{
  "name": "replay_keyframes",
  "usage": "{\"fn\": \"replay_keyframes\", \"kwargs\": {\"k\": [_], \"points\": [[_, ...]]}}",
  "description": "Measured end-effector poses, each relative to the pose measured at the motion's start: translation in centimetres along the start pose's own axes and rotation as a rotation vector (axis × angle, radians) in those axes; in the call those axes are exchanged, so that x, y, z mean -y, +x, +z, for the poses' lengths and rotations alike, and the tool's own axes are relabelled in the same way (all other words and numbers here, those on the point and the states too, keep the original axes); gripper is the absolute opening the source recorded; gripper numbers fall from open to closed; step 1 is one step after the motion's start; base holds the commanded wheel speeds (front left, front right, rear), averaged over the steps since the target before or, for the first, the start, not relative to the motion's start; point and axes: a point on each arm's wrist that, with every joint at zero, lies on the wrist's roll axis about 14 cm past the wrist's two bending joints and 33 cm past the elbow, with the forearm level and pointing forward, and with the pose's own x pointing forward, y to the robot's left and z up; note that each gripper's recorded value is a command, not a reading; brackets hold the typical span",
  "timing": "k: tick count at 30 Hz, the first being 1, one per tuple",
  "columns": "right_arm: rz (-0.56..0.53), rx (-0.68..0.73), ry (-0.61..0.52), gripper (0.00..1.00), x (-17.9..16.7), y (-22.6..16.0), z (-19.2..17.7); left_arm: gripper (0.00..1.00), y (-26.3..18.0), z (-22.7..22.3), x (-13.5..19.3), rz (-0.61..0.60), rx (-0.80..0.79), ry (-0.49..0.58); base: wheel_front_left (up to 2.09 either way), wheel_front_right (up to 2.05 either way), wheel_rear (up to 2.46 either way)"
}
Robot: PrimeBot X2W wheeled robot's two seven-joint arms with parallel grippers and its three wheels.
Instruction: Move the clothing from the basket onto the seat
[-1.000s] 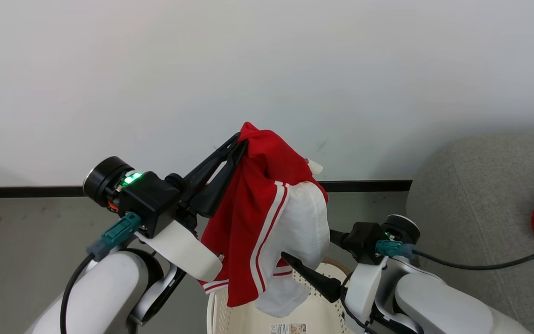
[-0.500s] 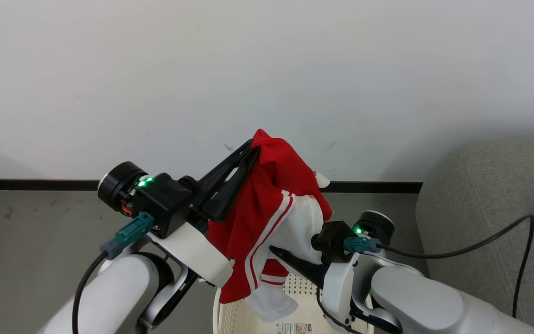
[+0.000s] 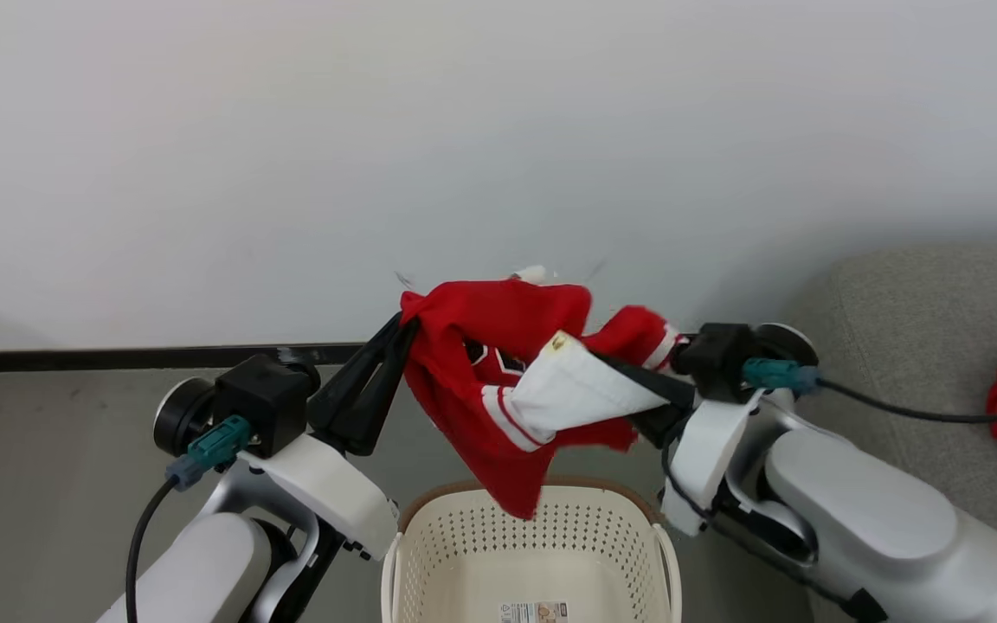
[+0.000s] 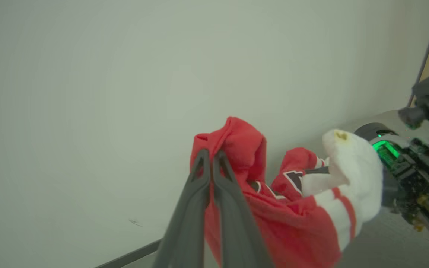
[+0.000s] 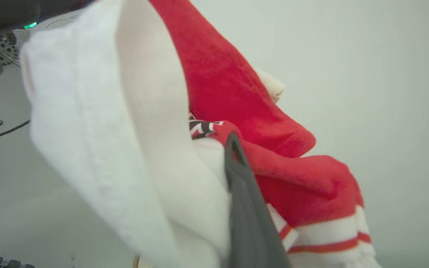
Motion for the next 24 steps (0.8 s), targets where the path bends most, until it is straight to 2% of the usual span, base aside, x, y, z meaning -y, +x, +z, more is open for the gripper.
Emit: {"fn": "replay_keyframes", "kwargs": {"k": [2, 3, 5, 6, 14, 24], "points": [[-0.059, 0.035, 0.008, 0.00, 1.8, -0.7, 1.0, 0.38, -0.1, -0.8, -0.1, 0.010, -0.017, -0.028, 0.00, 0.00, 0.00], [-0.087, 0.045, 0.009, 0.00, 2.6, -1.2, 1.3, 0.49, -0.2, -1.3, -0.1, 0.014, -0.027, -0.042, 0.00, 0.00, 0.00], [-0.147, 0.055, 0.007, 0.00, 4.4, -2.3, 1.6, 0.86, -0.3, -1.9, 0.1, 0.014, -0.039, -0.064, 0.00, 0.00, 0.00], [-0.175, 0.062, 0.005, 0.00, 5.2, -2.9, 1.8, 1.00, -0.3, -2.2, 0.2, 0.013, -0.043, -0.073, 0.00, 0.00, 0.00], [-0.358, 0.139, -0.046, 0.00, 10.4, -7.1, 4.7, 1.00, 0.3, -3.2, 1.7, -0.024, -0.037, -0.114, 0.00, 0.00, 0.00], [-0.558, 0.160, -0.115, 0.00, 14.2, -13.8, 5.9, 1.00, 0.3, -4.9, 4.7, -0.120, -0.059, -0.153, 0.00, 0.00, 0.00]]}}
